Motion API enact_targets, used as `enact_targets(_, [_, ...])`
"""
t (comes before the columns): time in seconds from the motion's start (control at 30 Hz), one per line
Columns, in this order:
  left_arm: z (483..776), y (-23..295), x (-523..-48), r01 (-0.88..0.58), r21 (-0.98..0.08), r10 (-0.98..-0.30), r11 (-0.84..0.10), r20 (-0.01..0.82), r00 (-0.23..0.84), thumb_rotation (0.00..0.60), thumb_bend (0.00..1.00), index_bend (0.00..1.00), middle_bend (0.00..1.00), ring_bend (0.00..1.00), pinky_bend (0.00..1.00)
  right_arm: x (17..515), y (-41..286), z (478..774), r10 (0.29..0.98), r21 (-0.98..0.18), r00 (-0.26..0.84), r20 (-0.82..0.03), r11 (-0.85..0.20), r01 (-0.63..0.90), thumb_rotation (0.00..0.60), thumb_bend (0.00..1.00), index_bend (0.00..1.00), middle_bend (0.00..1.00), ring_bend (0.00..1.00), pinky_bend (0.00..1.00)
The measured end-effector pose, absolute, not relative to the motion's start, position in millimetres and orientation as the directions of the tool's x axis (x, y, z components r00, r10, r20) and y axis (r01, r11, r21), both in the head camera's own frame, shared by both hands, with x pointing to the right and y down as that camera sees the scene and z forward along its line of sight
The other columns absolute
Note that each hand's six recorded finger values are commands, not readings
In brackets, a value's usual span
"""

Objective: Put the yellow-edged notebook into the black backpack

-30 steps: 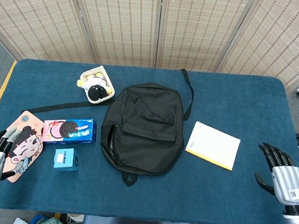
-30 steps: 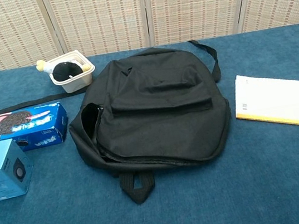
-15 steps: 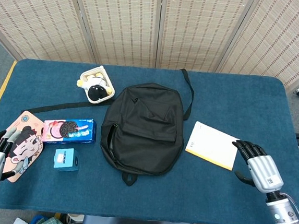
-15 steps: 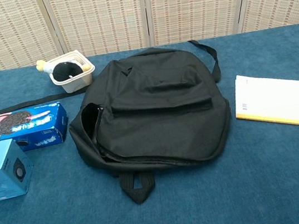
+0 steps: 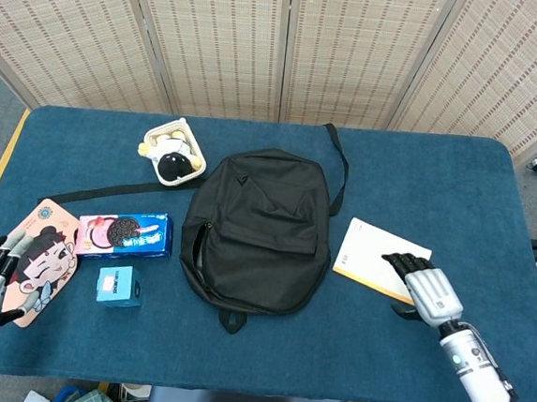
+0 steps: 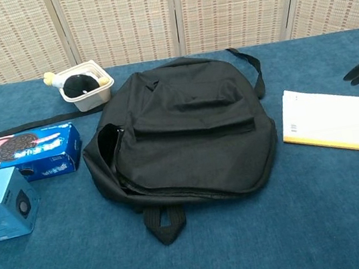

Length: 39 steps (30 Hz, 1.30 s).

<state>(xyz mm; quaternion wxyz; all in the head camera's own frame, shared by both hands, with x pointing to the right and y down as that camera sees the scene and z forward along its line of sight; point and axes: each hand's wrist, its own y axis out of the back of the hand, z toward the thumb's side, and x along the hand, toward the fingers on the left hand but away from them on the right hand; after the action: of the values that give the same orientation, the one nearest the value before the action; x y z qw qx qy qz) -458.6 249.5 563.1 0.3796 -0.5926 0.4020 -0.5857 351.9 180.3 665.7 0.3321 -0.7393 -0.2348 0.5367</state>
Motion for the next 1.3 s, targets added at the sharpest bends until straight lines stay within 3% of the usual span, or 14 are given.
enact_targets(0.5, [565.3, 251.6, -462.0, -0.037, -0.920, -0.920, -0.391, 0.392, -0.014, 0.600, 0.27, 0.12, 0.09, 0.09, 0.08, 329.8, 164.7, 718.6, 0.684, -0.714, 0.277, -0.675, -0.700, -0.013, 0.600, 0.19, 0.12, 0.09, 0.08, 0.17])
enact_targets(1.3, [570.7, 254.0, -463.6, -0.040, -0.914, -0.915, -0.403, 0.404, -0.017, 0.600, 0.27, 0.12, 0.09, 0.09, 0.08, 324.5, 166.0, 744.0, 0.661, -0.691, 0.256, -0.705, -0.722, -0.039, 0.600, 0.19, 0.12, 0.07, 0.08, 0.17])
